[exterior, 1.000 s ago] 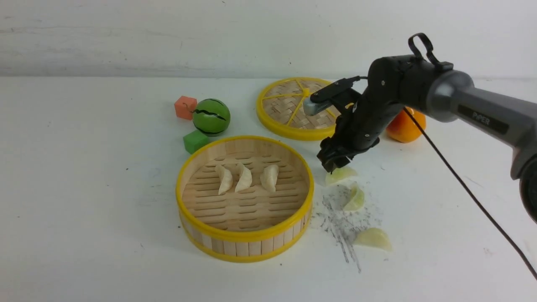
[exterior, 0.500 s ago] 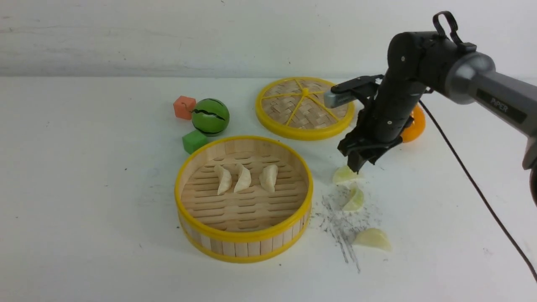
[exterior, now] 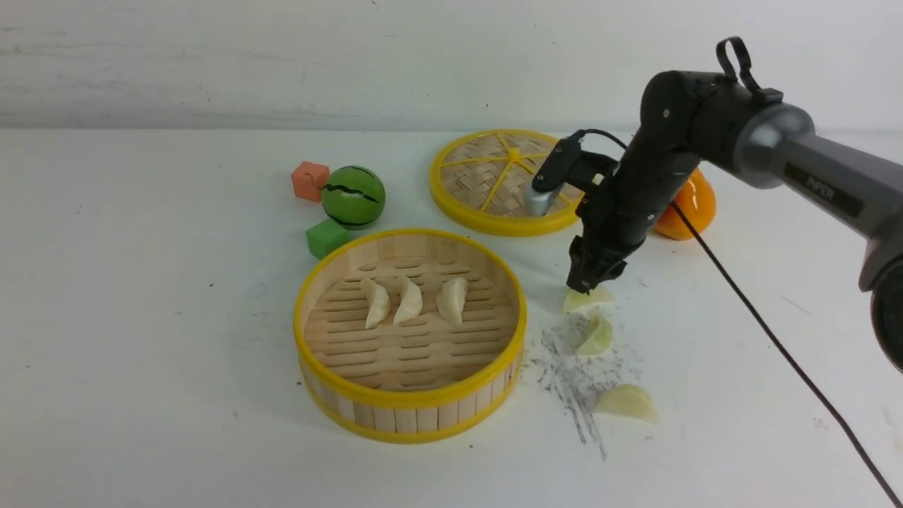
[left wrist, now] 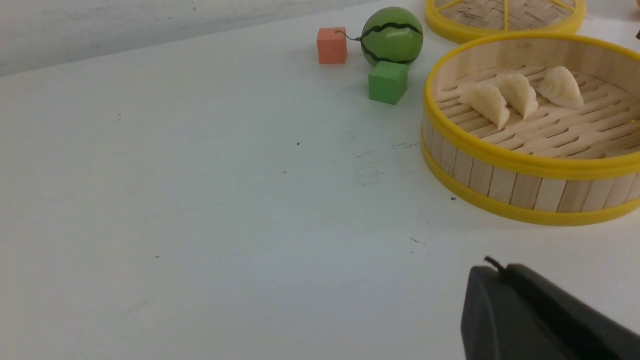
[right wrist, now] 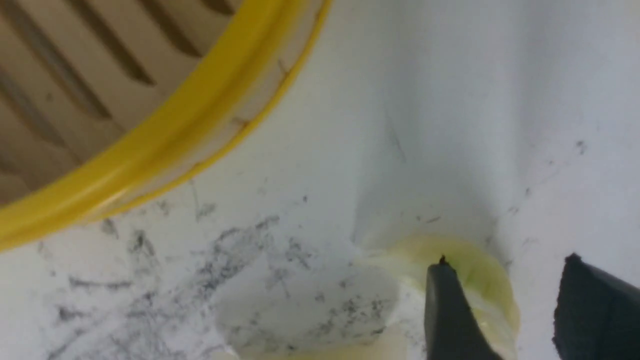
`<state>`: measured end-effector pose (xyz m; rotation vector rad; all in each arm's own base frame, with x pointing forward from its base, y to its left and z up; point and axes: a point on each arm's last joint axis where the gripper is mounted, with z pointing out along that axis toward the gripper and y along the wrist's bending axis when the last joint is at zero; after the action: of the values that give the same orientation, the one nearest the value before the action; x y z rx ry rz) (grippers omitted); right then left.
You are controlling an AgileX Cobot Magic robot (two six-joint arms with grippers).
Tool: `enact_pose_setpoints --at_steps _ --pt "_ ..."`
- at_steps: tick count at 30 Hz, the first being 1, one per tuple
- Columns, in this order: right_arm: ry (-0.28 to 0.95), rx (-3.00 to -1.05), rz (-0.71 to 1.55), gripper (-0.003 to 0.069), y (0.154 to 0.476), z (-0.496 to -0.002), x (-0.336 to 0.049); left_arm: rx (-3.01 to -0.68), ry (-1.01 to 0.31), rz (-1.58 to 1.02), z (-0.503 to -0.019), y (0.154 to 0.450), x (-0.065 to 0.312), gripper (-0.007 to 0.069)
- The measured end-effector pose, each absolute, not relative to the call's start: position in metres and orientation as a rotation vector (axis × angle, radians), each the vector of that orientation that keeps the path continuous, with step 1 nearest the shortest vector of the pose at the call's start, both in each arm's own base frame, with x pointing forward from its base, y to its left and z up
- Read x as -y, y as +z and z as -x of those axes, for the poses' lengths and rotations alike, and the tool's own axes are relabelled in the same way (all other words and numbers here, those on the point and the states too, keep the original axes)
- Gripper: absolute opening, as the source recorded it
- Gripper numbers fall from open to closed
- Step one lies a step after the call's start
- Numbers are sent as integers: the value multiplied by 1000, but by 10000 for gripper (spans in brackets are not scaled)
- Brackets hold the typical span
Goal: Put the dumplings into the steamer on the white table.
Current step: 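Reach for and grasp a dumpling lying on the table beside the steamer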
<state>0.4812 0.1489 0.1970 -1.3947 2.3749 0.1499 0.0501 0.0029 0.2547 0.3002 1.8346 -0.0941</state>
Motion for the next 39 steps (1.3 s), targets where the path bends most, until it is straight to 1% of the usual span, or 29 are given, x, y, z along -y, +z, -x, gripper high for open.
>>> enact_pose_setpoints --at_steps 2,5,11,14,18,22,26,29,33,37,39 --pt "165 -2326 1470 258 195 -481 -151 -1835 -94 -300 -50 255 -3 -15" --pt "211 -2324 1474 234 189 -481 -154 -1834 -93 -300 -50 255 -3 -15" --pt "231 -2321 1464 230 185 -483 -156 -1835 -93 -300 -50 255 -3 -15" --pt "239 -2339 1451 243 185 -482 -156 -1835 -93 -300 -50 255 -3 -15" --pt "229 -2397 1395 351 186 -482 -154 -1834 -93 -300 -50 255 -3 -14" --pt "209 -2410 1376 461 196 -481 -152 -1834 -93 -300 -50 255 -3 -13" --pt "202 -2407 1386 498 202 -480 -152 -1834 -92 -301 -50 255 -3 -13" --pt "187 -2411 1395 500 202 -480 -151 -1833 -91 -301 -50 255 -3 -13" --pt "150 -2423 1418 484 199 -481 -148 -1833 -91 -301 -50 255 -3 -13" --pt "159 -2436 1426 454 196 -480 -148 -1833 -91 -301 -50 255 -3 -13" --pt "167 -2447 1428 420 188 -481 -148 -1833 -91 -301 -50 255 -3 -13"
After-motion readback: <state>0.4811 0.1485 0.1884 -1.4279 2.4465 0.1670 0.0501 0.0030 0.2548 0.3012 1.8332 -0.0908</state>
